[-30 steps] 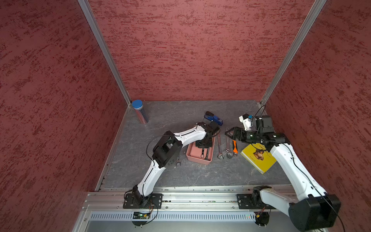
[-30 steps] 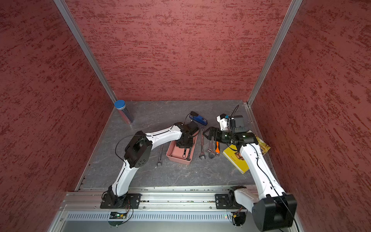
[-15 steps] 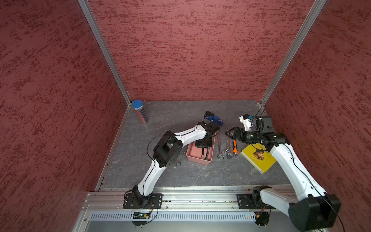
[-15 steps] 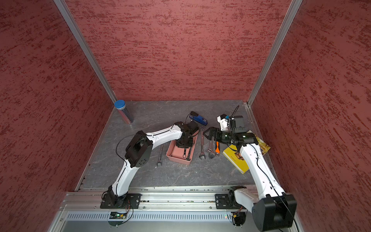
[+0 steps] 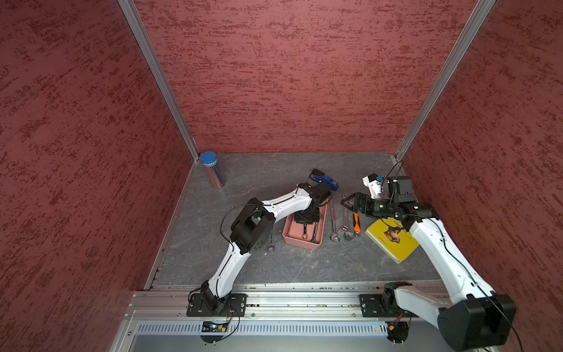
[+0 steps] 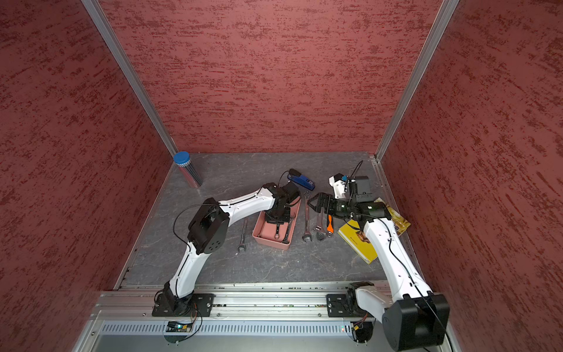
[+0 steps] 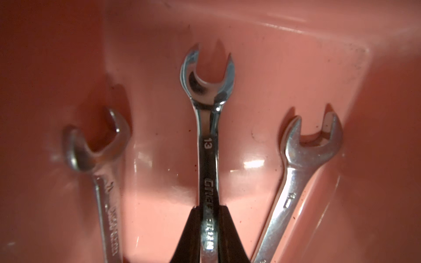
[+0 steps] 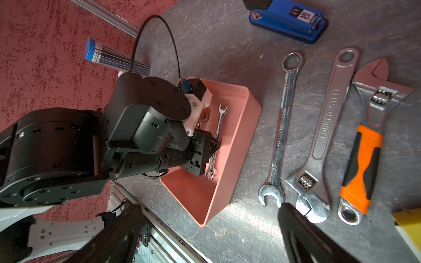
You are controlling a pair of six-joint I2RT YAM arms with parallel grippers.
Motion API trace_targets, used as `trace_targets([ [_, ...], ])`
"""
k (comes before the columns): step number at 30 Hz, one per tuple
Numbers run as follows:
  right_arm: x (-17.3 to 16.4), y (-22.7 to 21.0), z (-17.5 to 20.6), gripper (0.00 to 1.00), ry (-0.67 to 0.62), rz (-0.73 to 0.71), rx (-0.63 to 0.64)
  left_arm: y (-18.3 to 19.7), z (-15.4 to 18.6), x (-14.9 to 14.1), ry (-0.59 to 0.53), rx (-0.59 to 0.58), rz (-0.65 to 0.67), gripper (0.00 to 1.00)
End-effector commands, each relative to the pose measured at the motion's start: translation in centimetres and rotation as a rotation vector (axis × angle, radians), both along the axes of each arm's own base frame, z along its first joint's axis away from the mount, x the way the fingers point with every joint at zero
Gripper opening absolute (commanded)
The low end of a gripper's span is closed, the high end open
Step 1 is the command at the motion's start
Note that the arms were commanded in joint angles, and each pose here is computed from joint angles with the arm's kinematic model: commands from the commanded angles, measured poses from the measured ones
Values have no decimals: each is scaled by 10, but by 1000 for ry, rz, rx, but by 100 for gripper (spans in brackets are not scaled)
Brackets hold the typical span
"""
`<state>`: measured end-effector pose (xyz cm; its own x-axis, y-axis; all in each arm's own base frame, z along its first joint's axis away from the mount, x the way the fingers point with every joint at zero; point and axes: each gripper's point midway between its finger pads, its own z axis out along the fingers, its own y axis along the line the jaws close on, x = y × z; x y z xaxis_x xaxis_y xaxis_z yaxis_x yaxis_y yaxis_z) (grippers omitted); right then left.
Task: Take out the wrench from the storage box
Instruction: Pick up the wrench from the storage box, then place the wrench at the center of the board.
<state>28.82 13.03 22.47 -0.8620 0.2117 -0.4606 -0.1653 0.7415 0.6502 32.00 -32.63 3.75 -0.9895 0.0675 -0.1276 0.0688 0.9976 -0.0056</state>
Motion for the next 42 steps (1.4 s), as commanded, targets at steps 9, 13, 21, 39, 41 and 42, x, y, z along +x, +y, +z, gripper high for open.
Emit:
trace_targets([
  [9, 4, 1, 2, 98, -18, 1, 16, 14, 77, 6, -99, -37, 26, 0],
  [13, 5, 1, 2, 98, -18, 3, 17, 29, 103, 4, -127, -31, 31, 0],
  [21, 7, 3, 1, 98, -14, 7, 30, 98, 124, -6, -134, 30, 84, 0],
  [39, 3, 25, 8, 98, -17, 59, 85, 196, 41, -8, -85, 53, 137, 0],
  [41, 2, 30, 9, 98, -14, 67, 89, 195, 30, -6, -74, 56, 121, 0],
  [42, 2, 32, 9, 98, -15, 71, 90, 195, 25, -4, -68, 56, 118, 0],
])
